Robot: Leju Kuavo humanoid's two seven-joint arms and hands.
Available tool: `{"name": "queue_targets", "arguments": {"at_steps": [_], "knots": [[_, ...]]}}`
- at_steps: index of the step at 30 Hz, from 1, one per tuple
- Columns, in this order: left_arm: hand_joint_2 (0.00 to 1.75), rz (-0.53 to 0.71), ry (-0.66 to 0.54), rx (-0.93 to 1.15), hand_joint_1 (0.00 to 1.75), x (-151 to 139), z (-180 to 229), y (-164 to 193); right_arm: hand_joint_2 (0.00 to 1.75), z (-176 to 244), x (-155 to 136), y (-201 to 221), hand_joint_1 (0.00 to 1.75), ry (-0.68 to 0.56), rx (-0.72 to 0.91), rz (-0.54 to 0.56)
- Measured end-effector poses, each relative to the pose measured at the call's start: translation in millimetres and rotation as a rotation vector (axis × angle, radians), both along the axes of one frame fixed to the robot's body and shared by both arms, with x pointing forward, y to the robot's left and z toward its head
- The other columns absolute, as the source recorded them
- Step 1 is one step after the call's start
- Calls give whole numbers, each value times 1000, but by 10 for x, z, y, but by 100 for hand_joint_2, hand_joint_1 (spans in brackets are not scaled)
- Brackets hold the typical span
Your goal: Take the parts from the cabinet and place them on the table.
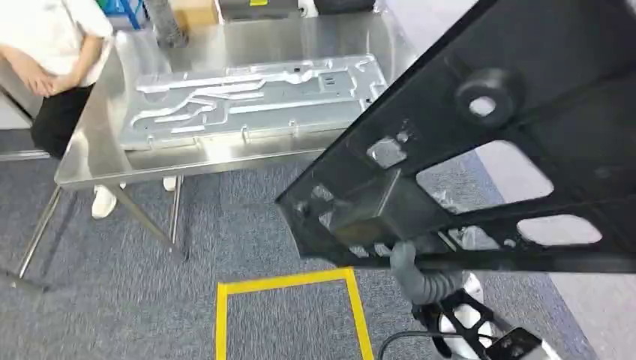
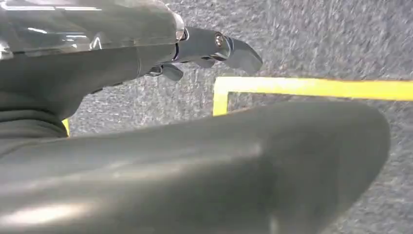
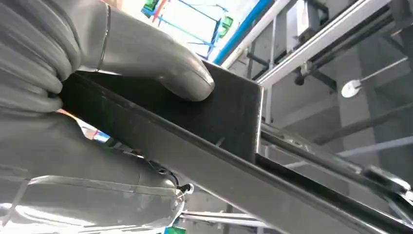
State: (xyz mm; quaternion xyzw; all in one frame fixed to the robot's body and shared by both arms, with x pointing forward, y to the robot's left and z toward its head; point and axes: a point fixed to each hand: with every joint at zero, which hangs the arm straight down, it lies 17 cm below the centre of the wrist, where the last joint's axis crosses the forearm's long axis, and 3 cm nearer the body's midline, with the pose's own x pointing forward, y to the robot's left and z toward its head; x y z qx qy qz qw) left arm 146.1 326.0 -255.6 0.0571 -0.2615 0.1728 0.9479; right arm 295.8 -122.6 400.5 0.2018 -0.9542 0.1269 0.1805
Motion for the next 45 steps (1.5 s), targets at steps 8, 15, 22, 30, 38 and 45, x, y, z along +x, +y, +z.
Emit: {"name": "queue_targets", "arguments": {"at_steps": [8, 15, 22, 30, 38, 45], "knots": [[0, -5, 1, -10, 0, 6, -3, -76, 175, -119, 15, 4, 175, 24, -26, -10], [0, -13, -11, -17, 0, 95, 17, -112, 175, -132, 30, -7, 175, 28, -25, -16], [0, -16, -1, -17, 0, 38, 2, -125, 175, -145, 40, -6, 175, 31, -29, -16], [0, -19, 2, -16, 0, 19, -3, -134, 175, -131, 57, -1, 175, 27, -30, -14], [0, -18, -2, -18, 0, 39, 2, -147, 175, -134, 72, 3, 175, 27, -35, -14], [0, 6, -11, -27, 0, 15, 3, -188, 175, -78, 108, -62, 175, -41, -51, -212]]}}
